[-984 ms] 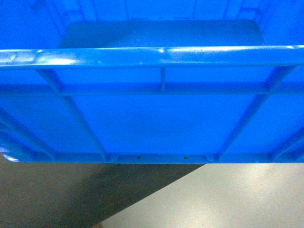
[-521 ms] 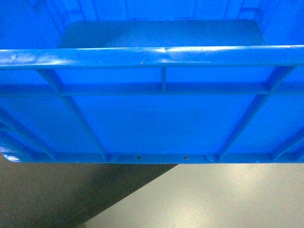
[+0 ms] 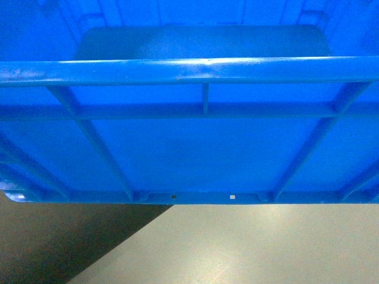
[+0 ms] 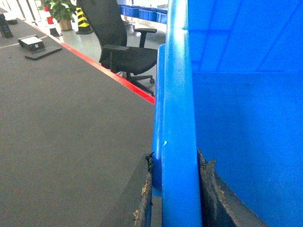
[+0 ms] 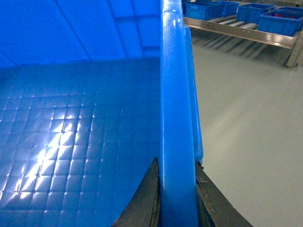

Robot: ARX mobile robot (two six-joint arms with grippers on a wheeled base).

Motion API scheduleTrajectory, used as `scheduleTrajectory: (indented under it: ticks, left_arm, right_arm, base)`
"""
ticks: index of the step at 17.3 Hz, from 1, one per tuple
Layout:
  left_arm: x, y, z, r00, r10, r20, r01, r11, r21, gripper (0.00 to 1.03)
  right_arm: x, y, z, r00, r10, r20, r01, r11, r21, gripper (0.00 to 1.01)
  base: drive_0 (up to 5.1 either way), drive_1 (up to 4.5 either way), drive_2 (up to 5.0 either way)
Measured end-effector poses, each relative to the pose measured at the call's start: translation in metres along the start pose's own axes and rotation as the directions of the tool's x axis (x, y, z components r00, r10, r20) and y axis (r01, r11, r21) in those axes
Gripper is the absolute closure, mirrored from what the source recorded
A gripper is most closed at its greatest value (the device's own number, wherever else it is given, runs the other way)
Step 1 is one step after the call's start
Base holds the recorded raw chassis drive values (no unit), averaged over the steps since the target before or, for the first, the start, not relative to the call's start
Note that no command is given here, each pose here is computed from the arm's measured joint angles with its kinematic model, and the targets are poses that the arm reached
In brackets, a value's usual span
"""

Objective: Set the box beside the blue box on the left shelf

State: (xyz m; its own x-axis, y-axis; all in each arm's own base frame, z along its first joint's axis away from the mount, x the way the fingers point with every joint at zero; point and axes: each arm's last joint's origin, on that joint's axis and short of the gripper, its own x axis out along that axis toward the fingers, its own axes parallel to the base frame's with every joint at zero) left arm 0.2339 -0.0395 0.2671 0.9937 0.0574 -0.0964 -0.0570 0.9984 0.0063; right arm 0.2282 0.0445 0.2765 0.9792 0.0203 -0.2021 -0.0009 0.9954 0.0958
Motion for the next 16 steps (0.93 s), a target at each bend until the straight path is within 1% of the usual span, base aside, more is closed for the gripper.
scheduleTrajectory:
  ticks: [16]
  left_arm:
    - [0.0, 0.0, 0.0, 1.0, 0.0, 0.0, 0.0, 1.0, 0.0, 0.84]
  right_arm:
    - [-0.0001, 0.0, 0.0001, 1.0, 0.0, 0.0, 0.0, 1.0, 0.0, 0.91]
  base:
    - [-1.4, -1.44, -1.4]
